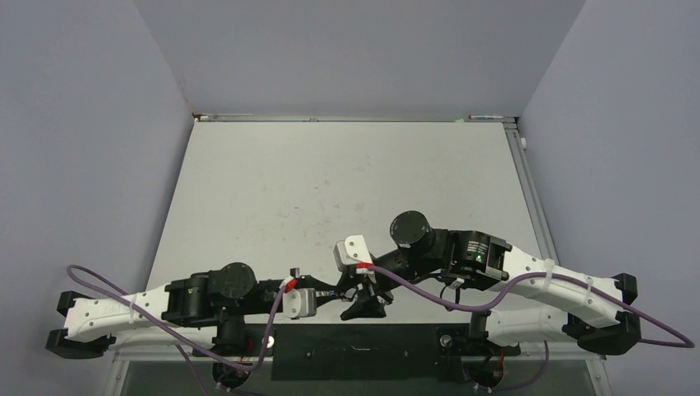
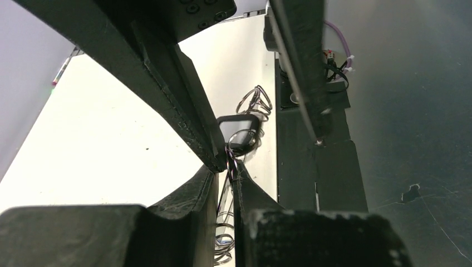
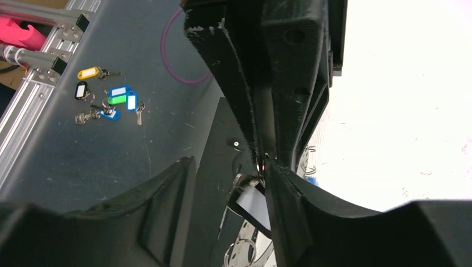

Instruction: Put the keys on the keyring

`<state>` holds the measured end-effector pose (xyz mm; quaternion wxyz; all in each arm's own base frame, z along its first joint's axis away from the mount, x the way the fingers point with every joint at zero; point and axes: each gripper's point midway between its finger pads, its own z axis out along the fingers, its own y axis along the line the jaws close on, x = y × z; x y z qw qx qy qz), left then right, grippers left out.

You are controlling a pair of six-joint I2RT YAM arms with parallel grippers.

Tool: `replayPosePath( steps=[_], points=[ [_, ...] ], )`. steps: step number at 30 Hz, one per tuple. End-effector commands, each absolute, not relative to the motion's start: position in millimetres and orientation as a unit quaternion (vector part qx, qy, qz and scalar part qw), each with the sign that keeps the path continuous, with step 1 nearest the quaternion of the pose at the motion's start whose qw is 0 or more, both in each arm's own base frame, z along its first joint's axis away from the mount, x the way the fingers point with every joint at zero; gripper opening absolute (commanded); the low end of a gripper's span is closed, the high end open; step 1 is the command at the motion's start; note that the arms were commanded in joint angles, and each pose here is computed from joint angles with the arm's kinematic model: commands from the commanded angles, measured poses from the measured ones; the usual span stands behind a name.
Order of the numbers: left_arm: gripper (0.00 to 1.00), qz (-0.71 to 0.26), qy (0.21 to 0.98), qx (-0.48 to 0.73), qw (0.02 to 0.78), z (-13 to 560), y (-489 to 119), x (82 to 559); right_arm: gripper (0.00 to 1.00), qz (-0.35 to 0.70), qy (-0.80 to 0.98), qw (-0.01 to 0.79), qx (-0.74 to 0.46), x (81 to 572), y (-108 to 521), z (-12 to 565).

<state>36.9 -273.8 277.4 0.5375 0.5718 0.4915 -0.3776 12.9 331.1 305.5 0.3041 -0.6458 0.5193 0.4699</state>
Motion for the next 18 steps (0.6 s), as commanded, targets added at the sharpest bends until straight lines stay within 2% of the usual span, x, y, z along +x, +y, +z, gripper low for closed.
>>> replayPosePath(
  steps=[1,14,18],
  points=[
    [0.0,-0.394,0.472,0.541,0.574,313,-273,40,0.51,0.465,0.509,0.38,-0.617,28,331,335],
    [0.0,-0.401,0.466,0.542,0.572,310,-272,37,0.52,0.442,0.531,0.468,-0.551,53,315,358],
    [0.0,-0.402,0.467,0.542,0.572,309,-272,37,0.51,0.442,0.533,0.466,-0.551,52,313,355]
  ],
)
